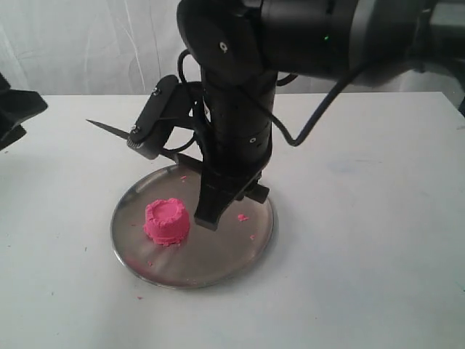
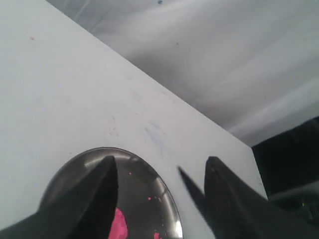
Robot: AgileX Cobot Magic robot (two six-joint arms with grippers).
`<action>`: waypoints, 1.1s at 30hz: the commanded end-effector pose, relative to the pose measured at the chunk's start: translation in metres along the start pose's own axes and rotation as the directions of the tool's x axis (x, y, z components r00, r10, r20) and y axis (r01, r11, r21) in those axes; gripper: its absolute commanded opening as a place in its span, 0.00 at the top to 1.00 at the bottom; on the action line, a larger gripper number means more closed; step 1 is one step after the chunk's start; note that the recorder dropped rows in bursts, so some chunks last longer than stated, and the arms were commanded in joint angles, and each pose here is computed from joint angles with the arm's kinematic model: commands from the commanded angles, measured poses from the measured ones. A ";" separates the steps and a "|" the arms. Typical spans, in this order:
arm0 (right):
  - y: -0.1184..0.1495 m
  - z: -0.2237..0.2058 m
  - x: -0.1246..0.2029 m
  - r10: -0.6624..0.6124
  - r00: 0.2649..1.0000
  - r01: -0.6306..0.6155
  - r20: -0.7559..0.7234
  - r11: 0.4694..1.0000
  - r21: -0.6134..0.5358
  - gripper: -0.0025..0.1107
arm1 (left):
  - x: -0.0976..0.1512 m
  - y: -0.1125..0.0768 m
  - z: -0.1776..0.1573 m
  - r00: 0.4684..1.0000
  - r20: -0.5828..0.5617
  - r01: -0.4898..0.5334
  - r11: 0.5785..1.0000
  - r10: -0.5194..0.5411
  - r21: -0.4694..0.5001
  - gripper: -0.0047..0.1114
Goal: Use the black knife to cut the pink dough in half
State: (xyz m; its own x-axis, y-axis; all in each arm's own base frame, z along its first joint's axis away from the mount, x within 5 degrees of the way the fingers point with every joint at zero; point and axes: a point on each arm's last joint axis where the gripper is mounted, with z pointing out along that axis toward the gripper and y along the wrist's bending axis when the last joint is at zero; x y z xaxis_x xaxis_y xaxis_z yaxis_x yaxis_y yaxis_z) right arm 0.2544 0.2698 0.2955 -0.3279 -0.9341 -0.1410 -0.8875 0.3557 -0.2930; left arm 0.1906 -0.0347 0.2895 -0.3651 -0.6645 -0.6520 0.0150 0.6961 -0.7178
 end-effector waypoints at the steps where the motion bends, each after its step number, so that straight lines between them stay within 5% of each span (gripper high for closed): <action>1: -0.005 0.021 -0.002 0.004 0.999 -0.006 -0.040 0.999 -0.048 0.98 | -0.006 -0.007 0.020 0.997 -0.050 -0.055 0.998 0.056 0.019 0.47; 11: -0.003 0.028 -0.004 0.001 0.999 -0.006 -0.048 0.996 -0.086 0.98 | -0.009 -0.014 0.066 0.985 -0.166 -0.031 0.995 0.047 0.096 0.47; 16: 0.000 0.028 -0.005 0.013 0.999 -0.017 -0.038 0.993 -0.117 0.98 | -0.002 -0.004 0.083 0.975 -0.217 -0.032 0.998 0.044 0.059 0.47; 27: 0.001 0.028 -0.005 0.014 0.999 -0.019 -0.037 0.992 -0.121 0.98 | 0.008 0.001 0.094 0.958 -0.283 -0.027 0.995 0.053 0.097 0.48; 33: 0.001 0.028 -0.005 0.014 0.999 -0.018 -0.037 0.993 -0.120 0.98 | 0.002 -0.005 0.094 0.962 -0.258 -0.058 0.992 0.086 0.114 0.77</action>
State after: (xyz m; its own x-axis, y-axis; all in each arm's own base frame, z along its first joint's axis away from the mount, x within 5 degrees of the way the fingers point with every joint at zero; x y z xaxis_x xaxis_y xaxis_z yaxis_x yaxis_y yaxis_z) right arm 0.2626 0.2770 0.2661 -0.3515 -0.9305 -0.1025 -0.9147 0.3647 -0.1740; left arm 0.2763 -0.0651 0.2606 -0.6080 -0.5284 -0.5926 0.1079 0.6844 -0.7210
